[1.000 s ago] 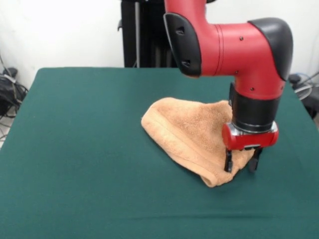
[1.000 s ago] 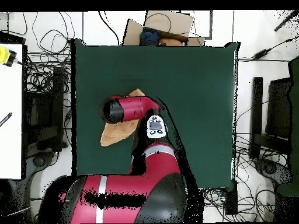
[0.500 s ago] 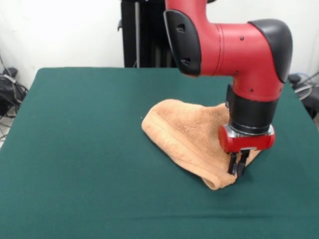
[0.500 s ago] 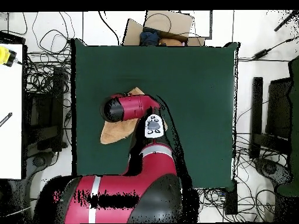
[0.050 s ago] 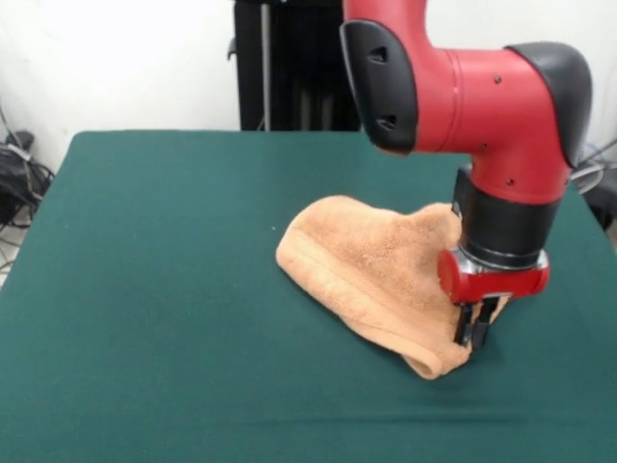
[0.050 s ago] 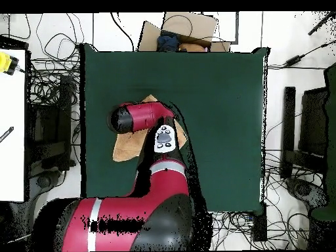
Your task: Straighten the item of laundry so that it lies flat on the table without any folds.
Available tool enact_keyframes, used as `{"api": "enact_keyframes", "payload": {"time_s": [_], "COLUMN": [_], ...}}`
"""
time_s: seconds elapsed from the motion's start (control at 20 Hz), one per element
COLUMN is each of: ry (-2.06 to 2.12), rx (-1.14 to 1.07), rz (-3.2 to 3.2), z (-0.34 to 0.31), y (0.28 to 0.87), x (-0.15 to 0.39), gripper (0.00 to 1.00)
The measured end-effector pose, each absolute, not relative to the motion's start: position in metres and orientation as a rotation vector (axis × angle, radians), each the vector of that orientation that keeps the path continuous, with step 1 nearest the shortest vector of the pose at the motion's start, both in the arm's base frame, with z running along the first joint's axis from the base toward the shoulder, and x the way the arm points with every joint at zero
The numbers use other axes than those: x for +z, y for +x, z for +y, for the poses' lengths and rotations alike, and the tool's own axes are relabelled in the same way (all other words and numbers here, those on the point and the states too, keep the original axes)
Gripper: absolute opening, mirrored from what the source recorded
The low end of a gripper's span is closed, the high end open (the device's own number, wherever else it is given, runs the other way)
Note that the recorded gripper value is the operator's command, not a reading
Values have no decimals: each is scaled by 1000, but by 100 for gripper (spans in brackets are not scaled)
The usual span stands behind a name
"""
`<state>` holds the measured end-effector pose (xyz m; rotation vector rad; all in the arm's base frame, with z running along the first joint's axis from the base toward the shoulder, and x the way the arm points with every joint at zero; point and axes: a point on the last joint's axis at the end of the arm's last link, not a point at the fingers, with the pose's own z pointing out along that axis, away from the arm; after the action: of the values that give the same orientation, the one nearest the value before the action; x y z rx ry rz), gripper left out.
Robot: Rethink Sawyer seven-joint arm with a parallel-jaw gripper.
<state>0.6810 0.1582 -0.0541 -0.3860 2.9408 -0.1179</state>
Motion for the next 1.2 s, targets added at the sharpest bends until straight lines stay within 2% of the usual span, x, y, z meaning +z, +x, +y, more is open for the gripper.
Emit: {"api": "enact_keyframes", "payload": {"time_s": [0.35, 0.5, 0.8, 1.1, 1.2], "ry": [-382, -370, -317, -214, -193], "rx": [-125, -128, -123, -76, -65], "rz": [3013, 3062, 3204, 3284, 3269], "z": [163, 163, 162, 153, 149], "y": [684, 684, 686, 697, 701], "x": [-44, -24, 52, 155, 170], "gripper": [0, 0, 0, 0, 0]}}
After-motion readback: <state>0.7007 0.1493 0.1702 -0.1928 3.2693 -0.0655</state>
